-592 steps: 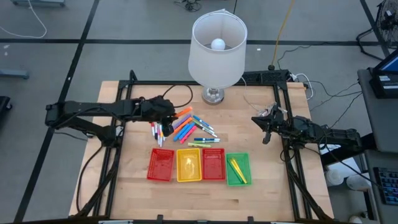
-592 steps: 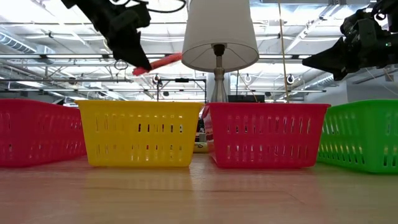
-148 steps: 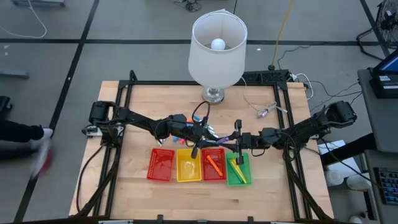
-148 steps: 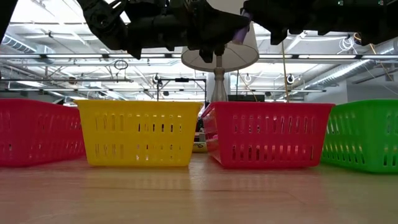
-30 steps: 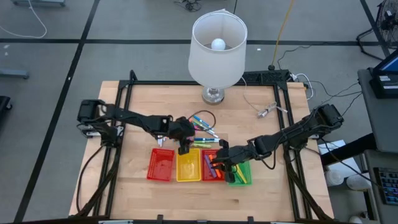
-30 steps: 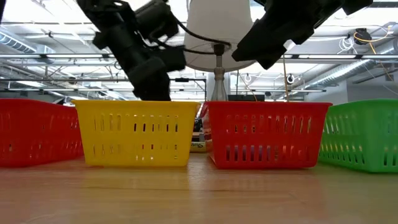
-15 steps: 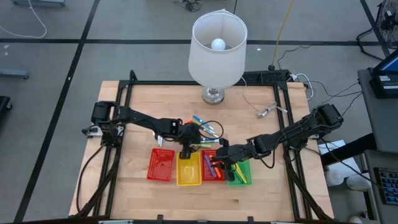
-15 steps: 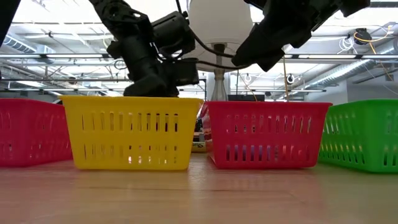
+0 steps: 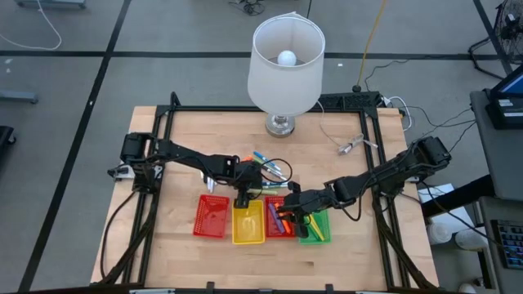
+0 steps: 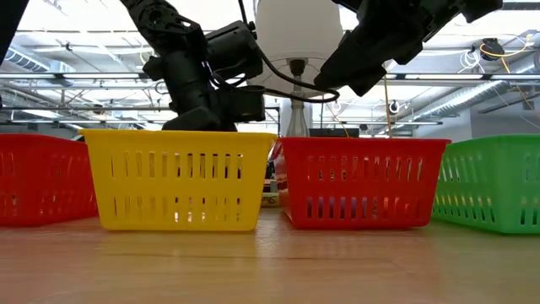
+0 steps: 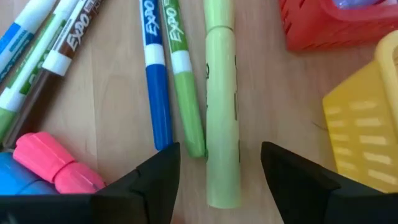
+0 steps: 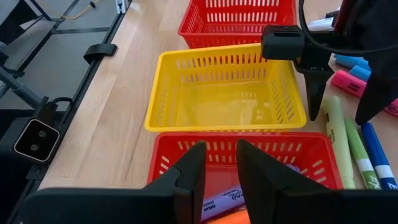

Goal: Pick & Place Markers
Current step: Put the large green highlighter into the right red bin

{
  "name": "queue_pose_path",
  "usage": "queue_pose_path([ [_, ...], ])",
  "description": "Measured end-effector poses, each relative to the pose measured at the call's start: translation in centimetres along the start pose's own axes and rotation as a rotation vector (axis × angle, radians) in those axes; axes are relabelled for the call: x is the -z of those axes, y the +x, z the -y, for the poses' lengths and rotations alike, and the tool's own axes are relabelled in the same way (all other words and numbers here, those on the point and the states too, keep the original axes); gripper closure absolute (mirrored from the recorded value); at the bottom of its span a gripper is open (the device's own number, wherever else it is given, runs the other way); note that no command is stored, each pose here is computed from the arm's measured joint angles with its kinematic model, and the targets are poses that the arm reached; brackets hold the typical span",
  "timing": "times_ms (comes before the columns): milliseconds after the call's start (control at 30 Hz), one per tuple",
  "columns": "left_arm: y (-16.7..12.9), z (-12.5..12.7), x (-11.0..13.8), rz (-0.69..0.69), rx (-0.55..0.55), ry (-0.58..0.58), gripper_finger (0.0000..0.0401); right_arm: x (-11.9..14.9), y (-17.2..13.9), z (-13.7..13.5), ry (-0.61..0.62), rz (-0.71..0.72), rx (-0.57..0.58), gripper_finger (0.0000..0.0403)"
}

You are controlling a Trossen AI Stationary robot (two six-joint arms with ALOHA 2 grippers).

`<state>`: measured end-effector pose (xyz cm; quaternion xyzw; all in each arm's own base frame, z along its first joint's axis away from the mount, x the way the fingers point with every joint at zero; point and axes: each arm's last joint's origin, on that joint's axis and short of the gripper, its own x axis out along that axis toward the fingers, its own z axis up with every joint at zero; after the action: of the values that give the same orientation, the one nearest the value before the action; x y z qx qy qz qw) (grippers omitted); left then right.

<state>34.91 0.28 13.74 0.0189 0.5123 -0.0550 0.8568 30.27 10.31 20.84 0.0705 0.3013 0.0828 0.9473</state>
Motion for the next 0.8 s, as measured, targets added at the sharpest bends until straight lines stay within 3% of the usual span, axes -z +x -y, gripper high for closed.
queue_pose_path([
  [167,0.01,0.00,0.25,-0.024,-0.001,0.002,0.0199,0.00,0.00,0.00,0.000,0.000,0.000,0.0323],
  [500,0.00,-0.09,0.17,-0.015,-0.004,0.032,0.0323,0.00,0.00,0.00,0.000,0.000,0.000,0.0323],
  [800,-0.06,-0.61,0.22,-0.021,-0.061,0.014,0.0322,0.00,0.00,0.00,0.000,0.000,0.000,0.0323],
])
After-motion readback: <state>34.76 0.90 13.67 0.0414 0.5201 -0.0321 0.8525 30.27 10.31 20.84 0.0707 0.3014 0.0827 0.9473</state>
